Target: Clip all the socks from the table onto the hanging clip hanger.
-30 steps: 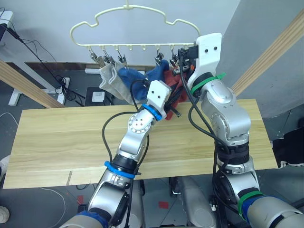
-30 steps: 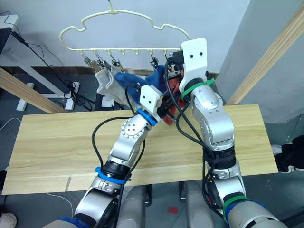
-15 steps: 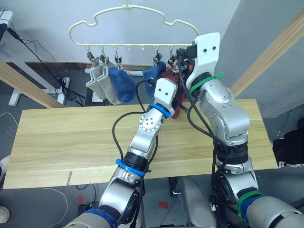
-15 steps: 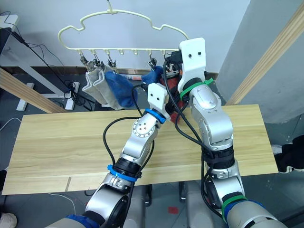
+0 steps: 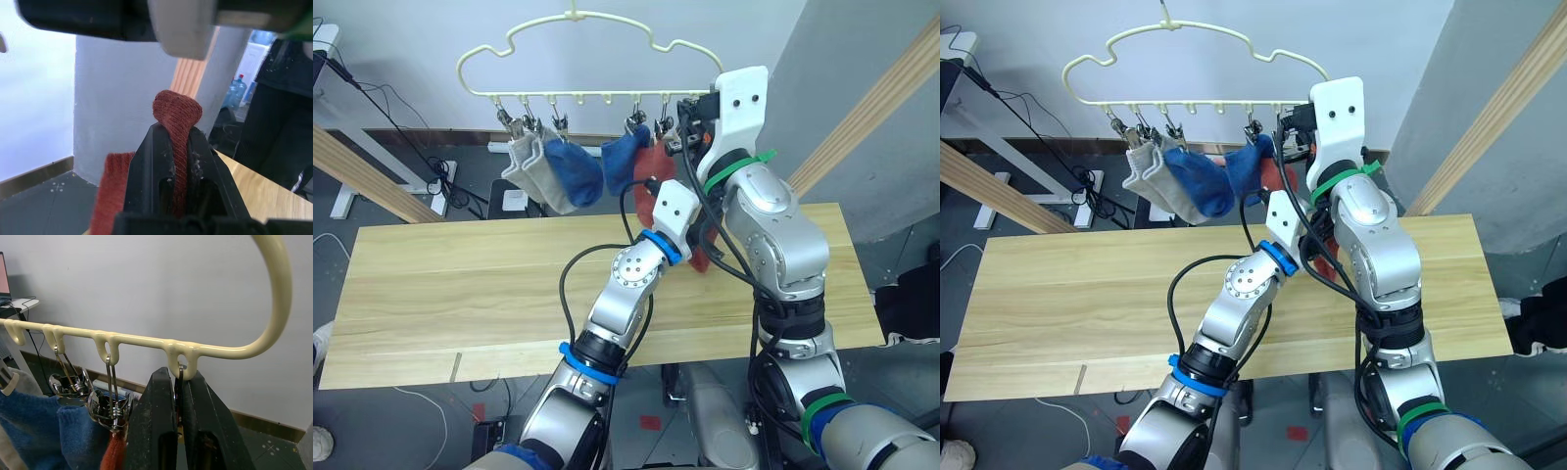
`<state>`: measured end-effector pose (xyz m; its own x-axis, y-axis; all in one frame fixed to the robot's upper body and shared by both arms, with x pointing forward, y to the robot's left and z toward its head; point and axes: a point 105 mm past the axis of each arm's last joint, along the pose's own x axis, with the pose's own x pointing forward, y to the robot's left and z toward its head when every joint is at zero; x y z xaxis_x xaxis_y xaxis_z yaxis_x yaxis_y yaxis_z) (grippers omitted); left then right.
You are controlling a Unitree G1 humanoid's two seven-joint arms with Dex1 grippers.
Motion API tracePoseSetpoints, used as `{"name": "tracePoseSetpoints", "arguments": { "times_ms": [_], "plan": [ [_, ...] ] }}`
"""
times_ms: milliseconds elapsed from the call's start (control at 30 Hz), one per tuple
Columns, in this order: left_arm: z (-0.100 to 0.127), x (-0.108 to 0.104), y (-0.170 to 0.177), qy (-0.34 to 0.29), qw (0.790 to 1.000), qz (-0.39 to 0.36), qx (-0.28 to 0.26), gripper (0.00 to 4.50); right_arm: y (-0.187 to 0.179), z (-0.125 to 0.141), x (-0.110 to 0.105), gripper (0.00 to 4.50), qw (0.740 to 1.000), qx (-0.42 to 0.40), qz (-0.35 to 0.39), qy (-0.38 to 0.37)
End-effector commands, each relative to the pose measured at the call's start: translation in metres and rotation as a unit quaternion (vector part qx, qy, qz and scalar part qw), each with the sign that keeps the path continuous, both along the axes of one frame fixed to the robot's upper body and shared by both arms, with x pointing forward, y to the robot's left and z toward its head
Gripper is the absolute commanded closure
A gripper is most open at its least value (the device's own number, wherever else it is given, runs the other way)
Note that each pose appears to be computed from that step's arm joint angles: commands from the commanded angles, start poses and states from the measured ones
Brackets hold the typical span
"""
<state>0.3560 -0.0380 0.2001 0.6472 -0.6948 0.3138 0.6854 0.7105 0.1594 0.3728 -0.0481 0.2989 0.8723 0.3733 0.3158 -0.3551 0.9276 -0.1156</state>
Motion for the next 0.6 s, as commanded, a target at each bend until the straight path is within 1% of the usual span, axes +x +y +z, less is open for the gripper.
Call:
{"name": "tracePoseSetpoints", "arguments": {
  "times_ms": [33,100,200,433,600],
  "plan": [
    [0.011,0.015,0.006,-0.006,0.999,0.046,-0.012,4.50,0.002,0.019,-0.012,4.50,0.999,0.011,0.008,-0.037],
    [0.011,0.022,0.011,-0.011,0.998,0.068,-0.005,4.50,0.003,0.019,-0.012,4.50,0.999,0.011,0.009,-0.037],
    [0.012,0.028,0.020,-0.023,0.995,0.093,-0.001,4.50,0.003,0.019,-0.012,4.50,0.999,0.011,0.009,-0.036],
    [0.025,0.029,0.031,-0.061,0.990,0.126,-0.018,4.50,0.002,0.018,-0.012,4.50,0.999,0.012,0.007,-0.036],
    [0.035,0.025,0.031,-0.087,0.988,0.121,-0.028,4.50,0.001,0.017,-0.012,4.50,0.999,0.012,0.004,-0.034]
  ]
}}
